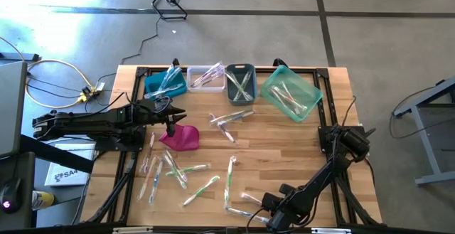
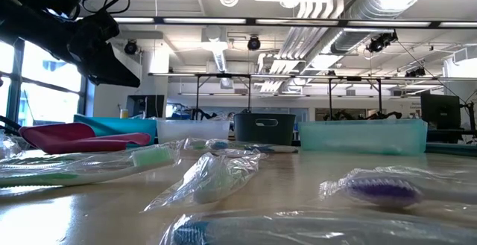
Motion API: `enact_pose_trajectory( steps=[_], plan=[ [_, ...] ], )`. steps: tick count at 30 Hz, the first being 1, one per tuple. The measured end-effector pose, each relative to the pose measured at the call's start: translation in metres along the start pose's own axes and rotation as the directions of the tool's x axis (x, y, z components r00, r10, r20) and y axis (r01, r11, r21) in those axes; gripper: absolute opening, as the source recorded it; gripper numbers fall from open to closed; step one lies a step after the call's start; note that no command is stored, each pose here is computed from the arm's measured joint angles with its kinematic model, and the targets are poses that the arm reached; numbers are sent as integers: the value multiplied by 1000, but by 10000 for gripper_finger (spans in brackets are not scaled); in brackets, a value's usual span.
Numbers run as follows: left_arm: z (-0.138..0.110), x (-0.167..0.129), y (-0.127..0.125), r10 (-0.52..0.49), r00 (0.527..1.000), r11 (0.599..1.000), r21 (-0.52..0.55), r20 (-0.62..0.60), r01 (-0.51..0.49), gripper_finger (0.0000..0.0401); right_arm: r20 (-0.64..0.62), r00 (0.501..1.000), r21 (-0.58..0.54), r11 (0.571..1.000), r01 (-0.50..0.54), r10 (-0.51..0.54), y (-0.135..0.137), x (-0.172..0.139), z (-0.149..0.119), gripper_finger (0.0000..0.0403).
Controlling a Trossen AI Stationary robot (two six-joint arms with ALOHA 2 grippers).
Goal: Pick & Place Toothbrushes
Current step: Put the violet toothbrush into the white bin
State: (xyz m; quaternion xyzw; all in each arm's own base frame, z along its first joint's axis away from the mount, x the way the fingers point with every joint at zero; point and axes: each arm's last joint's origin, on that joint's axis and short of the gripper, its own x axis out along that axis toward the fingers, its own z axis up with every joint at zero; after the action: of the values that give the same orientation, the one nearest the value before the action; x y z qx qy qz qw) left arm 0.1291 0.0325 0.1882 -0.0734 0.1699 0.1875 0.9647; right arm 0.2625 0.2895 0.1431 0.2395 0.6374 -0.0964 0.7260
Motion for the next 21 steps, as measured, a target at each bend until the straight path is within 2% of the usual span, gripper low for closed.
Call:
enact_pose_trajectory(
  steps=[12,16,21],
  plan=[
    [0,0,0,-1,1000,1000,-2,1,1,95,-18,1000,21,999,-25,26,-2,-7,11,13],
    [0,0,0,-1,1000,1000,-2,3,1,95,43,998,15,999,-41,41,-5,-23,22,13],
    [1,0,0,-2,1000,1000,-3,10,2,95,146,989,-45,999,-31,37,-12,-51,32,13]
  ],
)
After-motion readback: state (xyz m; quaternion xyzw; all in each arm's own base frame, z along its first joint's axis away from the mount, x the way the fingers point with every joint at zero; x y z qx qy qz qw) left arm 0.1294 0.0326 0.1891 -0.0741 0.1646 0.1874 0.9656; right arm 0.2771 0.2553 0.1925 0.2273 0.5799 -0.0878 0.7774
